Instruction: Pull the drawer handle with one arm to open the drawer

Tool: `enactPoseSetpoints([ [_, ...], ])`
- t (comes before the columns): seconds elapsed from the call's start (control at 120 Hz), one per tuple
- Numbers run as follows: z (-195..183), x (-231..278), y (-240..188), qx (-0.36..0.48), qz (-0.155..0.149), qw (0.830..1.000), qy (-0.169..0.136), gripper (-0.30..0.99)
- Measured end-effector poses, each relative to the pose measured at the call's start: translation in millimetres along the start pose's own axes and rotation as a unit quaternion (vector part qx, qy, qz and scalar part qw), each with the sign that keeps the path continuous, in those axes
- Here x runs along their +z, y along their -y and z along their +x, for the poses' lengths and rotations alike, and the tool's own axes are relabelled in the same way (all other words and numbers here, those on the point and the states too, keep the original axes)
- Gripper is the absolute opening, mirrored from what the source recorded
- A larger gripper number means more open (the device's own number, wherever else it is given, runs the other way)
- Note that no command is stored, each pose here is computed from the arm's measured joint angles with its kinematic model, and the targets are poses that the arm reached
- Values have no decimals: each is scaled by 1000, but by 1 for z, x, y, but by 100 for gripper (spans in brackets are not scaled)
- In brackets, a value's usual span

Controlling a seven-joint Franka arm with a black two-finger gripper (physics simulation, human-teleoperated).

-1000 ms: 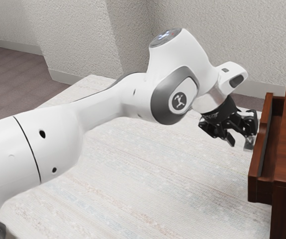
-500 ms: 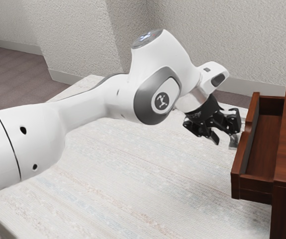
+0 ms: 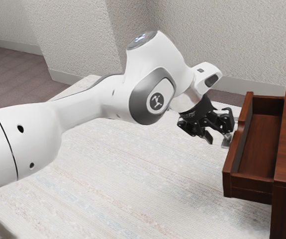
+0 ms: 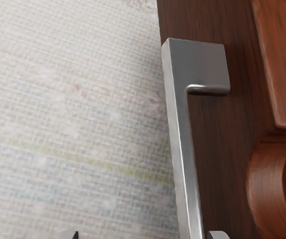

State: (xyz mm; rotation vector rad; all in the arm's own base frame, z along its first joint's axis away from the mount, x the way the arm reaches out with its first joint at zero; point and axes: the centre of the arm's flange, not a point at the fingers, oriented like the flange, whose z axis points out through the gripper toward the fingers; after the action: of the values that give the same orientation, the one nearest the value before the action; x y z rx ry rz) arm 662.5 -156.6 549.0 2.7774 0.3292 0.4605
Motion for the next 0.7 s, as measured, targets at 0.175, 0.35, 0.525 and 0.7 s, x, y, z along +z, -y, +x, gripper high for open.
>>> enactPoseSetpoints([
  [0.175, 0, -6, 11, -9, 1, 1000, -3, 30],
  [0.35, -1, -8, 23, -17, 2, 1000, -5, 30],
  [0.525, -3, -12, 28, -21, 2, 1000, -7, 30],
  [0.7, -5, -18, 39, -28, 2, 1000, -11, 30],
])
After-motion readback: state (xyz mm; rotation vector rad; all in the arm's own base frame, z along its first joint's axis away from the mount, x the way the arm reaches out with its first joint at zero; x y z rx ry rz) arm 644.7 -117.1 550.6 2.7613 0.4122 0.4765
